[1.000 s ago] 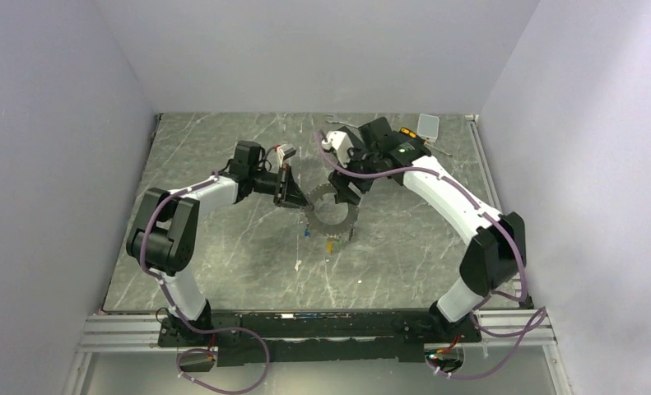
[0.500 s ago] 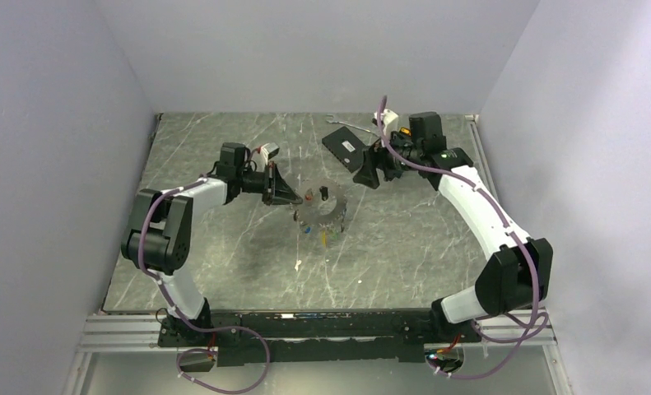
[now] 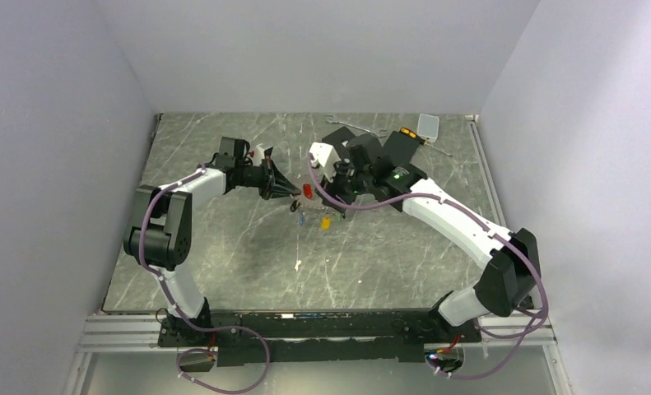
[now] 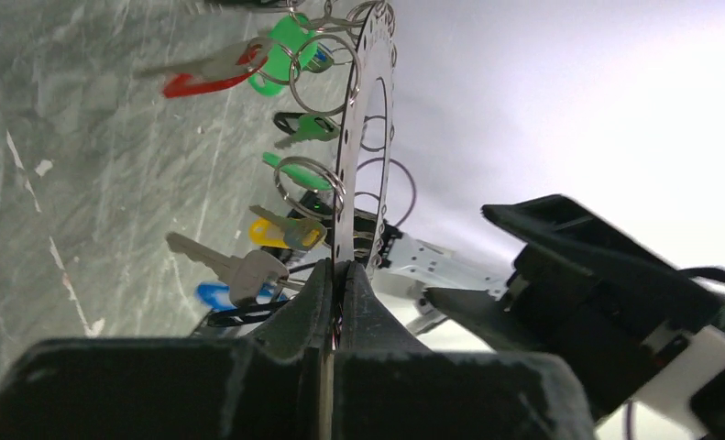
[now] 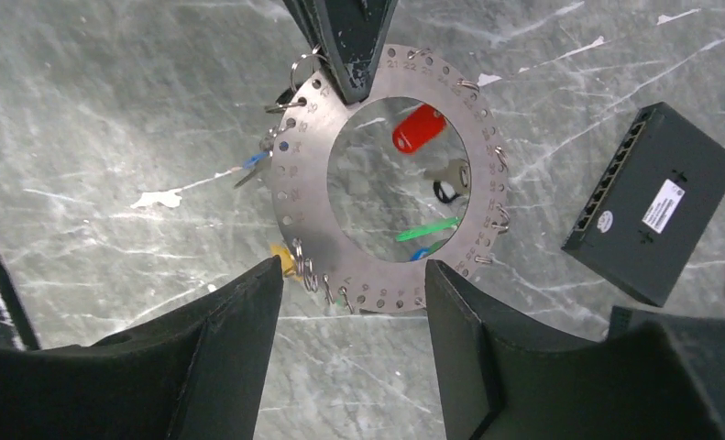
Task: Remove the keys from the keyring
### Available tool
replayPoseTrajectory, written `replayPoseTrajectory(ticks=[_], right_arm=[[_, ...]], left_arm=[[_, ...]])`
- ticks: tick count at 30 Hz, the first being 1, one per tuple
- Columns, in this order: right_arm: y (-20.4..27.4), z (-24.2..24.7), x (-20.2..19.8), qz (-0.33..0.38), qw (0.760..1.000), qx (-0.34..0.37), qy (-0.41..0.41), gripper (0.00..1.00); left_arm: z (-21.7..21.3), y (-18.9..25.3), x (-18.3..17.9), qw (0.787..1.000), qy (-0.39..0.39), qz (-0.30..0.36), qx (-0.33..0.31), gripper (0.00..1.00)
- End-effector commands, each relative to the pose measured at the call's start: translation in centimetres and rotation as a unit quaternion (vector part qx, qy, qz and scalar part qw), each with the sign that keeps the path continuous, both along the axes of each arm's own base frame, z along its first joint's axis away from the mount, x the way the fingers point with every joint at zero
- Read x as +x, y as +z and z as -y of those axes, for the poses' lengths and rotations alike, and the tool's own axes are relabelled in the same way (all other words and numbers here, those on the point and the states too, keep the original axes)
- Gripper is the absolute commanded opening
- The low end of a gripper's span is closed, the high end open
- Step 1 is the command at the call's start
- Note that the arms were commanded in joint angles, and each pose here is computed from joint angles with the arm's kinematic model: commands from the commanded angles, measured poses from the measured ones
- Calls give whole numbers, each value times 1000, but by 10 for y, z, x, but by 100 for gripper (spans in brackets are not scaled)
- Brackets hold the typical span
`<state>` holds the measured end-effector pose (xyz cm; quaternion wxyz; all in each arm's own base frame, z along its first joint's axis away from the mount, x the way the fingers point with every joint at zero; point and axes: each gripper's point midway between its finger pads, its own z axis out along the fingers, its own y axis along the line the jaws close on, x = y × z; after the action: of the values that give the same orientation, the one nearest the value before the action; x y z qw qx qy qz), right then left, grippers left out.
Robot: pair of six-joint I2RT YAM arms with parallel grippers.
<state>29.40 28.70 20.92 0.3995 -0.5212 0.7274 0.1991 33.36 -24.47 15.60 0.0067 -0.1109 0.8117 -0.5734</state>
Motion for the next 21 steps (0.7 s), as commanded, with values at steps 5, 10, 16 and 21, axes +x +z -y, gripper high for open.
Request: replayPoseTrajectory(ticks=[5,10,16,21], right_arm=[[-2,-27,-2,97,992,-60,49,61],[-8,-24,4,124,987,-88,54,59],[32,-6,-12,97,988,-56,101,59],[47,4,-40,91,980,-56,169,60]], left_arm=[[-2,25,-1,996,-5,-48,-72,0],[-1,32,-4,993,-32,-43,-101,0],[-2,39,-12,988,-89,12,-124,0],[2,46,-21,982,-124,56,-130,0]])
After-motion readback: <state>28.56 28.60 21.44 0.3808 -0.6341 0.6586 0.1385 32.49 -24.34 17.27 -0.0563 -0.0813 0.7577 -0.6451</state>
